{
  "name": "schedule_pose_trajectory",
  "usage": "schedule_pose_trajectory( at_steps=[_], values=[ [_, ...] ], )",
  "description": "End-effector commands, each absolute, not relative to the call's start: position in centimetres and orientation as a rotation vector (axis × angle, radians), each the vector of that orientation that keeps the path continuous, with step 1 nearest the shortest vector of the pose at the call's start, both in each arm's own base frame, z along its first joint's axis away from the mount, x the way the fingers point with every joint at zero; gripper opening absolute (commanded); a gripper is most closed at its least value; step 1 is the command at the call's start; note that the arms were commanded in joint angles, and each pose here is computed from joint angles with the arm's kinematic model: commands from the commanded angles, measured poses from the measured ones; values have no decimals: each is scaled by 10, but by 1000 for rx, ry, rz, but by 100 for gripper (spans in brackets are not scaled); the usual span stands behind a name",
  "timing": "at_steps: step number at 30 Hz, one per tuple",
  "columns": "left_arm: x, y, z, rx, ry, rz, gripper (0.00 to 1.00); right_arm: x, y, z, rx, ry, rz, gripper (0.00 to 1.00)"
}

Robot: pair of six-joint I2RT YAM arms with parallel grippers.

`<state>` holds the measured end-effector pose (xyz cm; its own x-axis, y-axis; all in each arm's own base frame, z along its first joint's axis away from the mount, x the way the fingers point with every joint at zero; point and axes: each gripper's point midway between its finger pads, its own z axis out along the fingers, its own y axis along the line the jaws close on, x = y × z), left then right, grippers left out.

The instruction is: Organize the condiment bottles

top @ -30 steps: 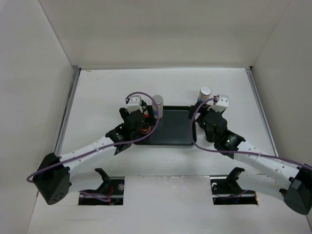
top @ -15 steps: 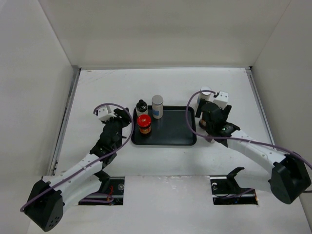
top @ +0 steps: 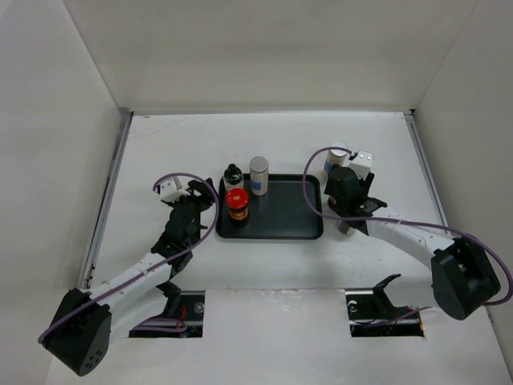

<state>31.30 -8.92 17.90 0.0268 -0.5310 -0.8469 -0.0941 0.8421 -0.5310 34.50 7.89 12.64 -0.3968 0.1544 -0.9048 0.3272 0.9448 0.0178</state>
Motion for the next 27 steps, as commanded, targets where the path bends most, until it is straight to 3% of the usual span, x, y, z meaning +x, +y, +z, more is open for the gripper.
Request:
schedule_pose_trajectory(
  at_steps=[1, 4, 9, 13, 16, 27],
  values=[
    [316, -86, 193, -545, 1458, -404, 63, 360, 86, 145, 392, 1918, -103, 63],
    [315, -84, 194, -543, 1453, -410, 64, 358, 85, 160, 396, 1877, -93, 55],
    [319, -84, 190, -547, 1462, -399, 65, 350, 86, 219, 404, 1741, -32, 53],
    [319, -86, 190, -544, 1461, -405, 77, 343, 102, 252, 368, 1681, 21, 53],
    [318, -79, 188, -563, 1452, -389, 82, 340, 138, 256, 283, 1699, 108, 53],
    [318, -75, 182, -583, 1457, -401, 83, 320, 300, 234, -23, 1751, 376, 53]
  ],
)
